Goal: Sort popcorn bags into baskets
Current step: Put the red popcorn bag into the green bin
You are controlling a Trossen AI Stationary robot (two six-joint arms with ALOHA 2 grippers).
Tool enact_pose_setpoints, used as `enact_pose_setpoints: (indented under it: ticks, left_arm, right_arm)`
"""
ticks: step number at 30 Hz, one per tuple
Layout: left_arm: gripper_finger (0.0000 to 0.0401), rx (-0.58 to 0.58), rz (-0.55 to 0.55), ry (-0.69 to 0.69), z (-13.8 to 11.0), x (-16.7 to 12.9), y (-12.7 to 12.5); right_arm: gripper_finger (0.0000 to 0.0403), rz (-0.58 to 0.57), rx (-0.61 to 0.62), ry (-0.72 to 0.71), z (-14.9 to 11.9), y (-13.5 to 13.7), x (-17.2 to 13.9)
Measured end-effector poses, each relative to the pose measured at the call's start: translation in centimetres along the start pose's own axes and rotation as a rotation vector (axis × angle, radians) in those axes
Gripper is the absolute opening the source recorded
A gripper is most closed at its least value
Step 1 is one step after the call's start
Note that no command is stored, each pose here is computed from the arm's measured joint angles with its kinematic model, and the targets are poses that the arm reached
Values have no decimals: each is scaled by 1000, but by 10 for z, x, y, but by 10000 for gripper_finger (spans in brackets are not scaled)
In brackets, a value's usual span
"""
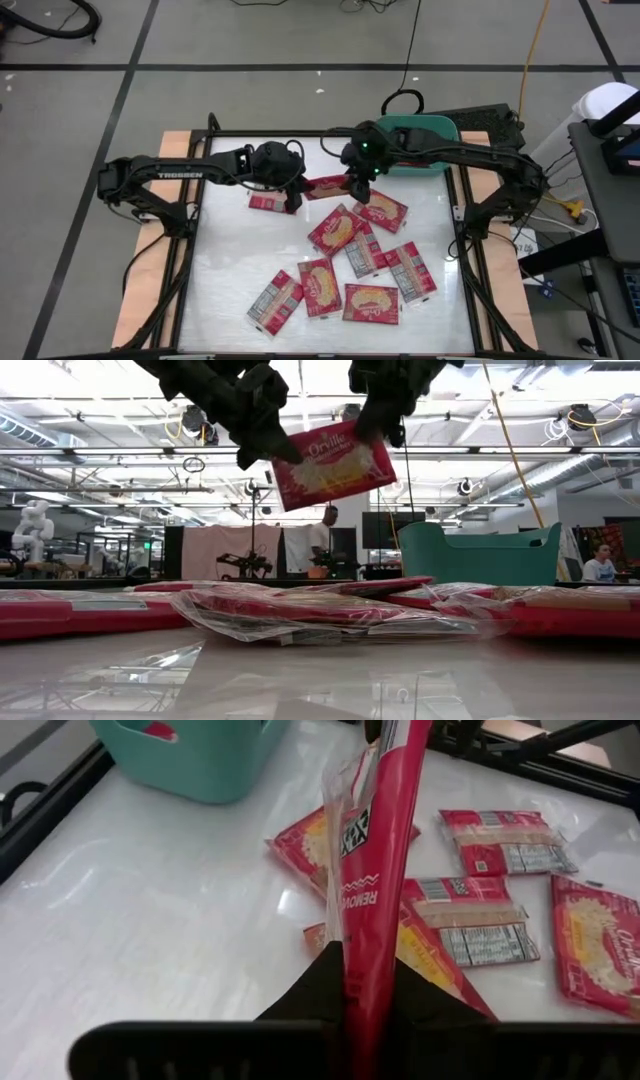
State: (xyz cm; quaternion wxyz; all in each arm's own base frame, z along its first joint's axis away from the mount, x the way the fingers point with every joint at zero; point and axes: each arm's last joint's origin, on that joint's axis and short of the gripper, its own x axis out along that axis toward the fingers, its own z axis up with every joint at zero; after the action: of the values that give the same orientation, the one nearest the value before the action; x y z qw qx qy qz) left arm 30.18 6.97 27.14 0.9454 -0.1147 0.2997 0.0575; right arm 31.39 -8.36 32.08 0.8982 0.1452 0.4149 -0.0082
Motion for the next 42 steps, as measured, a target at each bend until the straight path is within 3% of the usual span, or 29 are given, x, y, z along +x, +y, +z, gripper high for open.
enact_pose_setpoints:
  ticks: [9,17,23,28,36,42]
  left_arm:
    - [35,-5,0,-4,0,0,0]
    - [115,15,89,-30,2,-3,-3]
    - [191,-6,177,-49,4,-8,-1]
    - [226,-74,201,-57,5,-10,6]
    - [215,-167,222,-30,1,-14,12]
    - [184,-161,233,-36,2,-15,16]
  right_arm:
    - [11,-5,-41,-14,0,-3,1]
    - [21,-13,-53,-10,-3,-5,-10]
    - [8,-58,-16,8,-12,-17,-39]
    - [15,-113,55,-18,-21,-30,-71]
    - [12,-213,146,-134,-35,-46,-129]
    - [14,-202,218,-162,-38,-66,-158]
